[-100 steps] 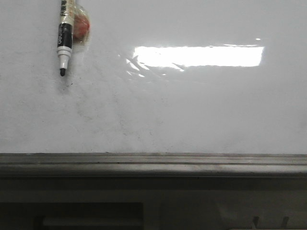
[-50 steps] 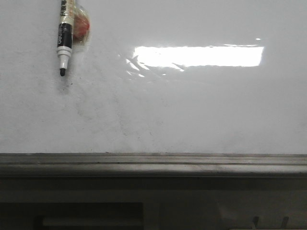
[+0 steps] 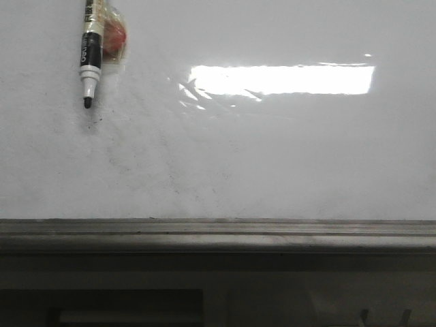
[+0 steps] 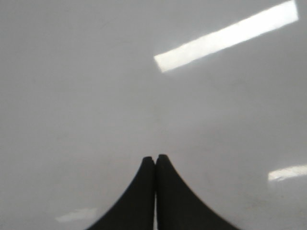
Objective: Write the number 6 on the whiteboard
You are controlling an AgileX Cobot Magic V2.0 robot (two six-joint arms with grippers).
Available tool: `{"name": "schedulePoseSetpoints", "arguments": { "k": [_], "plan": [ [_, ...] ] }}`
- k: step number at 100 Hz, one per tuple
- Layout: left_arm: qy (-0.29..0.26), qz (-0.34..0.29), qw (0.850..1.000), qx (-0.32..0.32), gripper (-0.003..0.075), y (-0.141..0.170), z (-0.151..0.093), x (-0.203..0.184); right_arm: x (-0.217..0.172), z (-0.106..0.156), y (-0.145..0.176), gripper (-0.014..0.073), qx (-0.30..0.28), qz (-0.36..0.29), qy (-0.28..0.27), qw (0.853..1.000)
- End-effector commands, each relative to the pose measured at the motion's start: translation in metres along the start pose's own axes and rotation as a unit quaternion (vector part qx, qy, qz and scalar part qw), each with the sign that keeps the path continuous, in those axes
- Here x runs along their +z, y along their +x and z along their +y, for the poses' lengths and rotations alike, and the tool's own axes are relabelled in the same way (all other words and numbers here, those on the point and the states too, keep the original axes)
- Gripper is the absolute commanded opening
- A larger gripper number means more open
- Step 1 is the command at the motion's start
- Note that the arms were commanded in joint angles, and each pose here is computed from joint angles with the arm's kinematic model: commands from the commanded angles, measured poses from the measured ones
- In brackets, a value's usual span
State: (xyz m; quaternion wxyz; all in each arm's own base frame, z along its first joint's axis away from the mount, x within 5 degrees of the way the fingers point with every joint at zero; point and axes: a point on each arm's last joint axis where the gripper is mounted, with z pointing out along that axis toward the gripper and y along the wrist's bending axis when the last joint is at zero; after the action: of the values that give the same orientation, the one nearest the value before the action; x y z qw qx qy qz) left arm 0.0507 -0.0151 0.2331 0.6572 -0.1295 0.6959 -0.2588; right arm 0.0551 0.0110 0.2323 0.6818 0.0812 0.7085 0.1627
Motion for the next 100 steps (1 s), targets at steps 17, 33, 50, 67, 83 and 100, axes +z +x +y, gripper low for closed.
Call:
{"name": "schedulePoseSetpoints", "arguments": {
  "k": [17, 33, 50, 67, 83, 100],
  "plan": [
    [0.015, 0.084, 0.987, 0.136, -0.0020, -0.050, -0.039, 0.015, 0.030, 0.016, -0.039, -0.0066, -0.045, 0.131, 0.005, 0.990],
    [0.019, 0.128, 0.981, 0.143, -0.0019, -0.061, -0.048, 0.030, 0.048, 0.019, -0.047, -0.0057, -0.059, 0.186, 0.001, 0.981],
    [0.062, 0.149, 0.975, 0.150, 0.0090, -0.061, -0.056, 0.039, 0.055, 0.021, -0.050, 0.0181, -0.065, 0.211, -0.004, 0.975],
    [0.098, 0.179, 0.971, 0.127, 0.0372, -0.054, -0.062, 0.053, 0.055, 0.022, -0.050, 0.0479, -0.059, 0.213, -0.006, 0.975],
    [0.133, 0.181, 0.964, 0.141, 0.0418, -0.050, -0.068, 0.069, 0.056, 0.023, -0.050, 0.0468, -0.054, 0.213, -0.007, 0.976],
    [0.166, 0.200, 0.958, 0.117, 0.0418, -0.040, -0.074, 0.088, 0.056, 0.023, -0.050, 0.0467, -0.052, 0.212, -0.008, 0.976]
  ]
}}
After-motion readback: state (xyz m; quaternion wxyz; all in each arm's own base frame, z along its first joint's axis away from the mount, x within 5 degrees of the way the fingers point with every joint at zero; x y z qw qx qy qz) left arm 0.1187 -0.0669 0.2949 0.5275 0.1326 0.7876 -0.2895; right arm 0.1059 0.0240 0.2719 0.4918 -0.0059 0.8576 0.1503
